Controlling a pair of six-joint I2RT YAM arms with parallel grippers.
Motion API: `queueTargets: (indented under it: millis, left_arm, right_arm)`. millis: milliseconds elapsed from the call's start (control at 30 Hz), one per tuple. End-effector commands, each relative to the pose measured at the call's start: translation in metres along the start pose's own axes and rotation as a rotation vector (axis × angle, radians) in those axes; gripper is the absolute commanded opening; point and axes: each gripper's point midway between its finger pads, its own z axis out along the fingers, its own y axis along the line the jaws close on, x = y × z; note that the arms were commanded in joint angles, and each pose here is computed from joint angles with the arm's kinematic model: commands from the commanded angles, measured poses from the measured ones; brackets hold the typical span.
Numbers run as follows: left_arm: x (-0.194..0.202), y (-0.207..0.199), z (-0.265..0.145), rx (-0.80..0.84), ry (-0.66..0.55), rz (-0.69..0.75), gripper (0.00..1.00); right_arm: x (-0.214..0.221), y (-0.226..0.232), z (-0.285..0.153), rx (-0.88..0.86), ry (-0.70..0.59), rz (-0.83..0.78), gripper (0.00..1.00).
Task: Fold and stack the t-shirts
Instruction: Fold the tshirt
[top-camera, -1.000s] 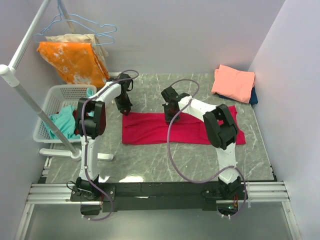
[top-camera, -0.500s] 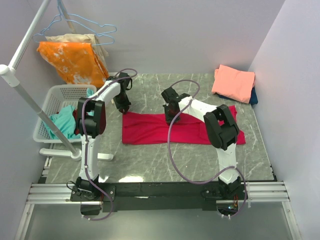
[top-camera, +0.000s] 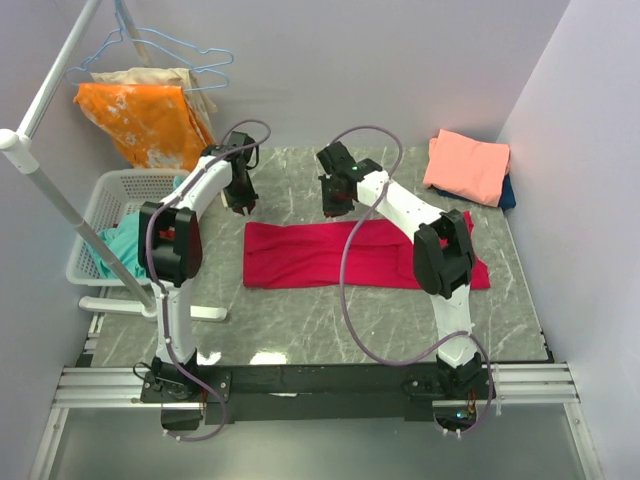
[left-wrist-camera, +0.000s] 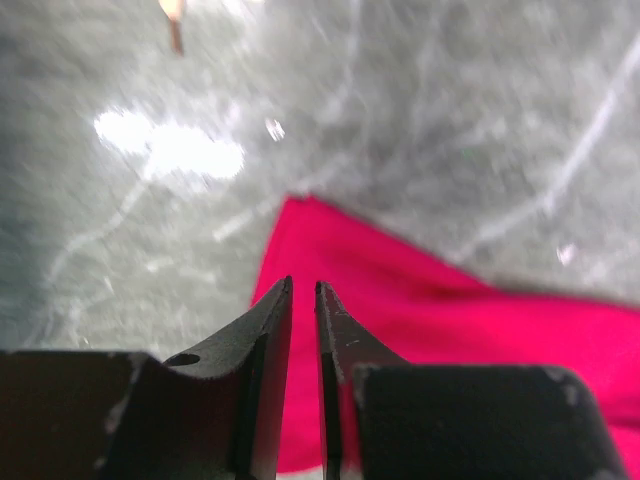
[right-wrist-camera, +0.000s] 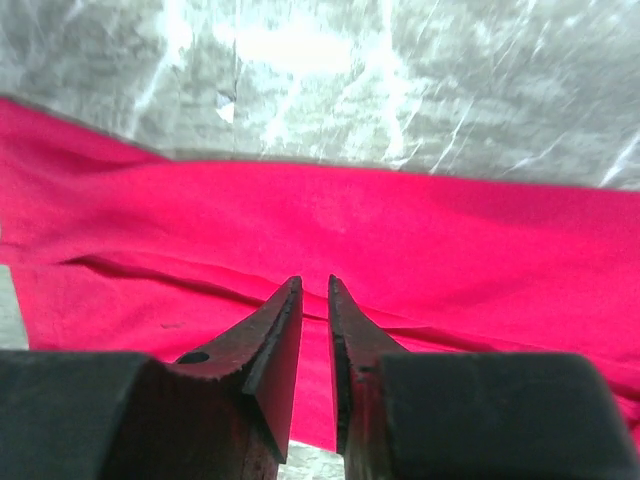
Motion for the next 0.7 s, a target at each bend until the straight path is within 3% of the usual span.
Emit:
queueTargets:
  millis: [0, 300, 667]
  left_arm:
    - [0.023, -0.021, -0.020, 0.106, 0.036, 0.064, 0.22]
    - [0.056, -0.036, -0.004, 0.125, 0.092, 0.098, 0.21]
    - [0.084, -0.005, 0.020, -0.046, 0.131, 0.124, 0.22]
  right_arm:
    - [-0.009, -0.013, -0.004, 0.053, -0.001, 0.011, 0.25]
    - [-0.007, -0.019, 0.019, 0.022, 0.046, 0.056, 0.29]
    - [0.037, -0.033, 0.045, 0.061, 0.168, 0.073, 0.27]
